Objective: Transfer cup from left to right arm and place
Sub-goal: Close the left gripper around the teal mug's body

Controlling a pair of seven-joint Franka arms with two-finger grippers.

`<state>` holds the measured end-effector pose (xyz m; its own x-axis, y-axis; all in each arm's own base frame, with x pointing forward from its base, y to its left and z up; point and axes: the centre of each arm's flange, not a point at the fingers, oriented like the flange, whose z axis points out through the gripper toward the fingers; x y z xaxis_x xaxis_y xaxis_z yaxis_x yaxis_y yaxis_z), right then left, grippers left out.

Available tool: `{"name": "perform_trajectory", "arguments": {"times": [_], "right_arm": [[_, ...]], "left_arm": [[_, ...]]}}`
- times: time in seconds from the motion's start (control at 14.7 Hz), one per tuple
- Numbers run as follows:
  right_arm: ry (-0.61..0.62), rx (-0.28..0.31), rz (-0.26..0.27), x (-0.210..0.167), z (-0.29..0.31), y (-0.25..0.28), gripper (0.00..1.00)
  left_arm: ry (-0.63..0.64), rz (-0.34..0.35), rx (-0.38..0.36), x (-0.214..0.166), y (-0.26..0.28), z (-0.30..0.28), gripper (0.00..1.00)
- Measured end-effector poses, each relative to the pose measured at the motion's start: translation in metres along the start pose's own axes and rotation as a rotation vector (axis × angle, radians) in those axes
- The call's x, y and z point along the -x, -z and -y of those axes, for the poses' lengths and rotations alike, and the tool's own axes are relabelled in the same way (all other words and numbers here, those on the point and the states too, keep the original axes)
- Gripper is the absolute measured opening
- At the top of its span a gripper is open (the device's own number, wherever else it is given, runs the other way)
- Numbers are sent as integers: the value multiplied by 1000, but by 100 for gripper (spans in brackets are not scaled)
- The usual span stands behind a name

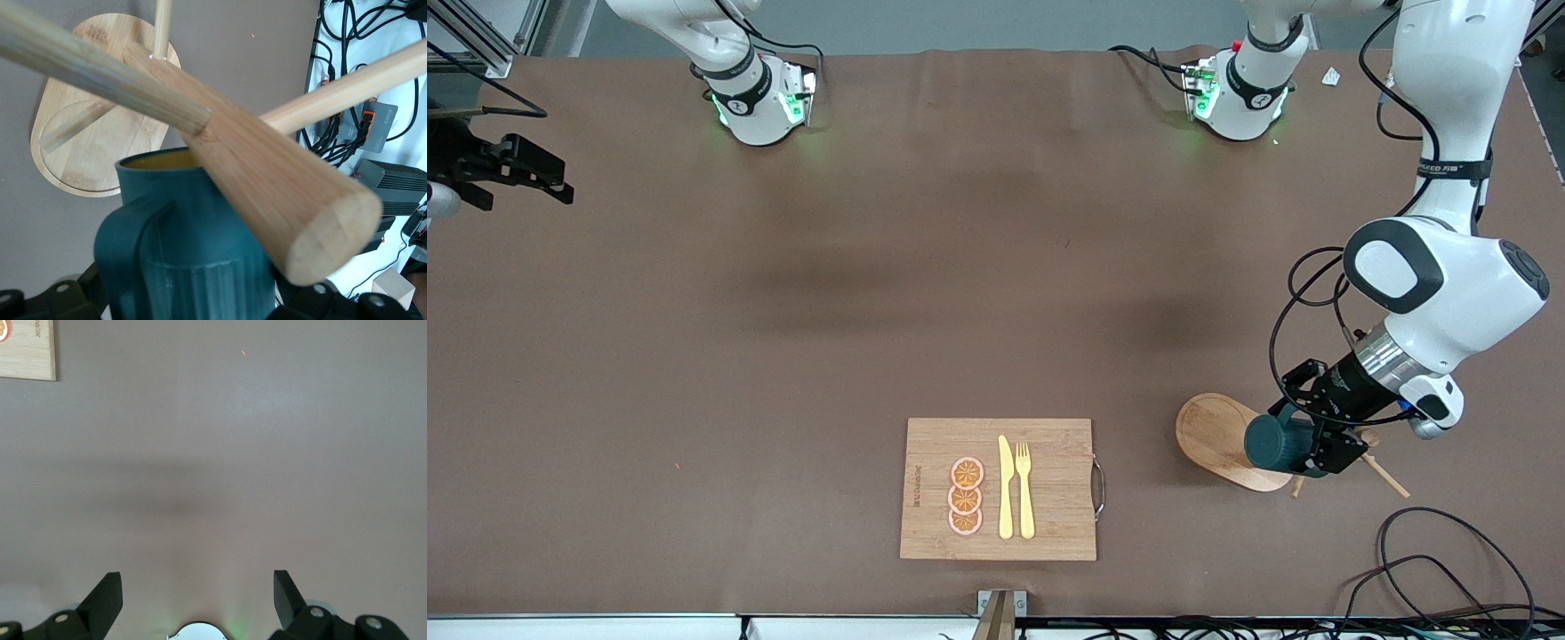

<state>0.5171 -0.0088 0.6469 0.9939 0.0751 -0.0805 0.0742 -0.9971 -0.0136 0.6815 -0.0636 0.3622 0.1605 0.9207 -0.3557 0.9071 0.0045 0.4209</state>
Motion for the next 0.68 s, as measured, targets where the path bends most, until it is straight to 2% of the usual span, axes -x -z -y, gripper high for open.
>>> {"name": "perform_trajectory", "arguments": {"times": [0.2,0.27,0.34,0.68], "right_arm": [[0,0,0,0,0,0,100],[0,0,0,0,0,0,100],[0,0,0,0,0,0,100],[0,0,0,0,0,0,100]], "left_arm": [[0,0,1,0,0,0,98],[-1,0,3,0,1,-1,88],[-1,0,5,0,2,-2,85],[0,0,6,0,2,-3,85]]}}
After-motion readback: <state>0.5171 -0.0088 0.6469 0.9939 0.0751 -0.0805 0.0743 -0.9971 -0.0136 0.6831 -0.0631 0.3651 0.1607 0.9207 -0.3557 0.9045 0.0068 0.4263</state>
